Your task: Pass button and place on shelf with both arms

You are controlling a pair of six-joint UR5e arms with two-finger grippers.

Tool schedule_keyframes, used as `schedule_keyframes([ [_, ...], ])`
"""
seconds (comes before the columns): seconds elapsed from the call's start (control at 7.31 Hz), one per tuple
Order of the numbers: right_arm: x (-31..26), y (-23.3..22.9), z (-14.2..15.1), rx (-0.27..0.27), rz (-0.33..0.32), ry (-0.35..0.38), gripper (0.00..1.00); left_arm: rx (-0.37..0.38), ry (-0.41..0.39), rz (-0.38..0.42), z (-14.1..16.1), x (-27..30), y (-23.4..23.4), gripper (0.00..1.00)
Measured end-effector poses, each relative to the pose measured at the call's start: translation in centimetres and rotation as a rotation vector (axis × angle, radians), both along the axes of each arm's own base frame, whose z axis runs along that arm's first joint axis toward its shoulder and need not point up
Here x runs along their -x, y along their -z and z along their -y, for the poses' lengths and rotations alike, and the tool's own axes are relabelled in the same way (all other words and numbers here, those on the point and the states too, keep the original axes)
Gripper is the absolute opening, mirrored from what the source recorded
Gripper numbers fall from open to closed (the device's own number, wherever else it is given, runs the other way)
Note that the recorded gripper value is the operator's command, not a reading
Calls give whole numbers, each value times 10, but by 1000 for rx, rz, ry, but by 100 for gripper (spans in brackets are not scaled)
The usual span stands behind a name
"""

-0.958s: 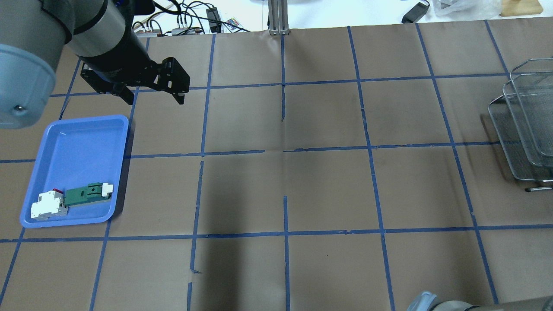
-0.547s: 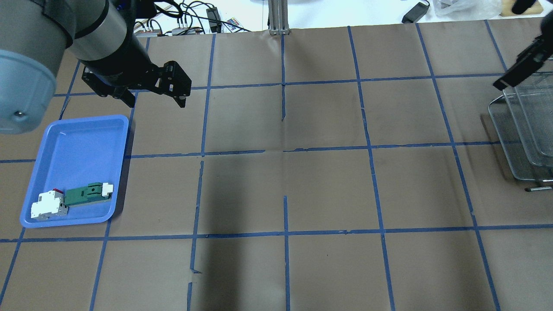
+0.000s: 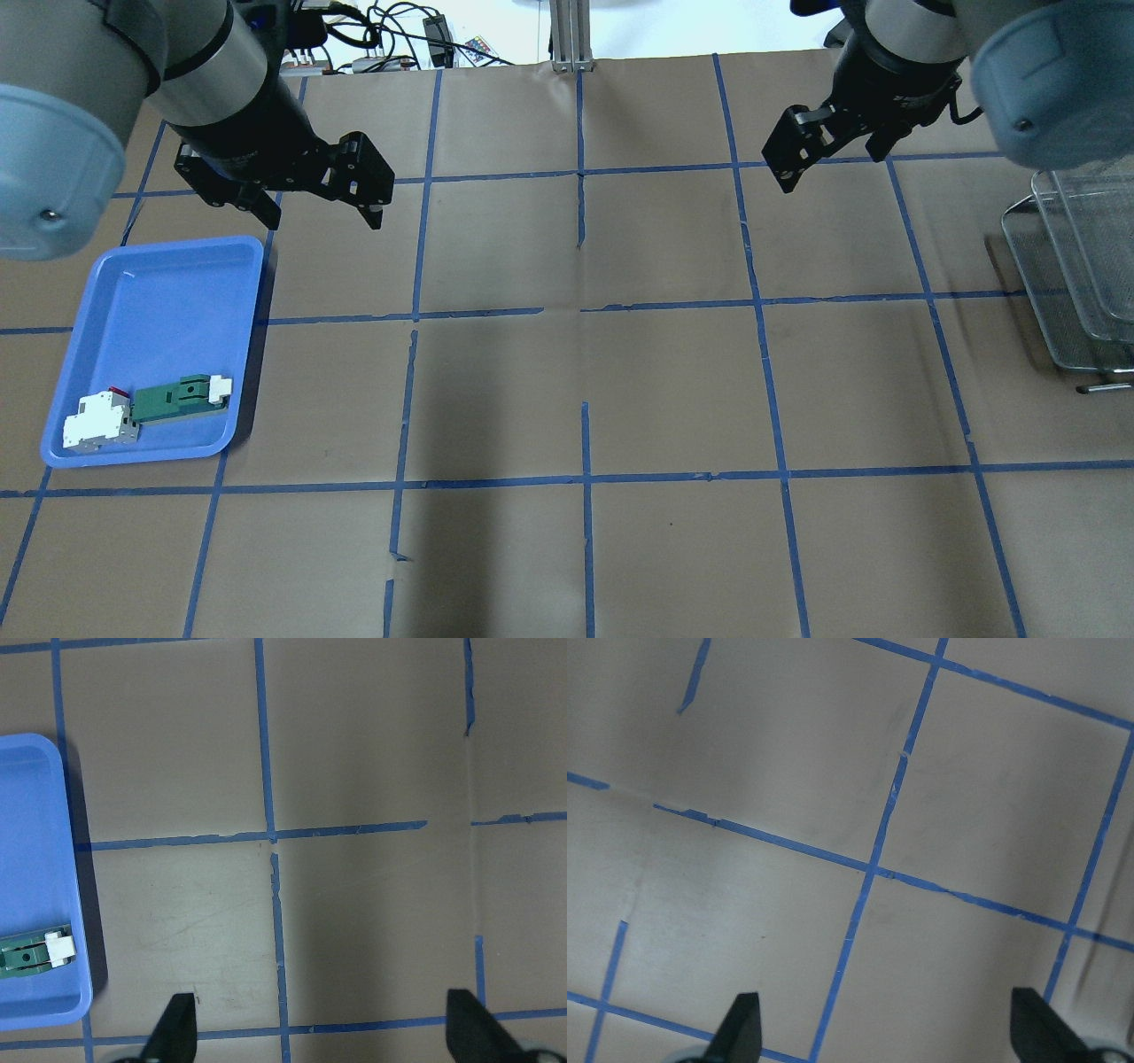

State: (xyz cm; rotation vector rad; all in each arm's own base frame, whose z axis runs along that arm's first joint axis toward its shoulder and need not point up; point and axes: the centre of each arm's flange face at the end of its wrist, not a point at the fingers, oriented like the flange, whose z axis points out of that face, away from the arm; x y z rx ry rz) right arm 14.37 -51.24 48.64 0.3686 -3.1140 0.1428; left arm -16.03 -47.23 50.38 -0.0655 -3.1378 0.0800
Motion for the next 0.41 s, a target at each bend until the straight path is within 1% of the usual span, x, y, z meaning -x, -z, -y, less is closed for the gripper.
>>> schedule_keyframes([
  [0.14, -6, -8, 0, -10, 11, 109, 100, -19, -4, 0, 1, -1, -1, 100],
  [0.27, -8, -14, 3, -19, 13, 173, 100, -28, -11, 0, 3, -1, -3, 100],
  [0.41, -6, -13, 6, -39, 10, 206, 100, -33, -18, -1, 3, -1, -5, 100],
])
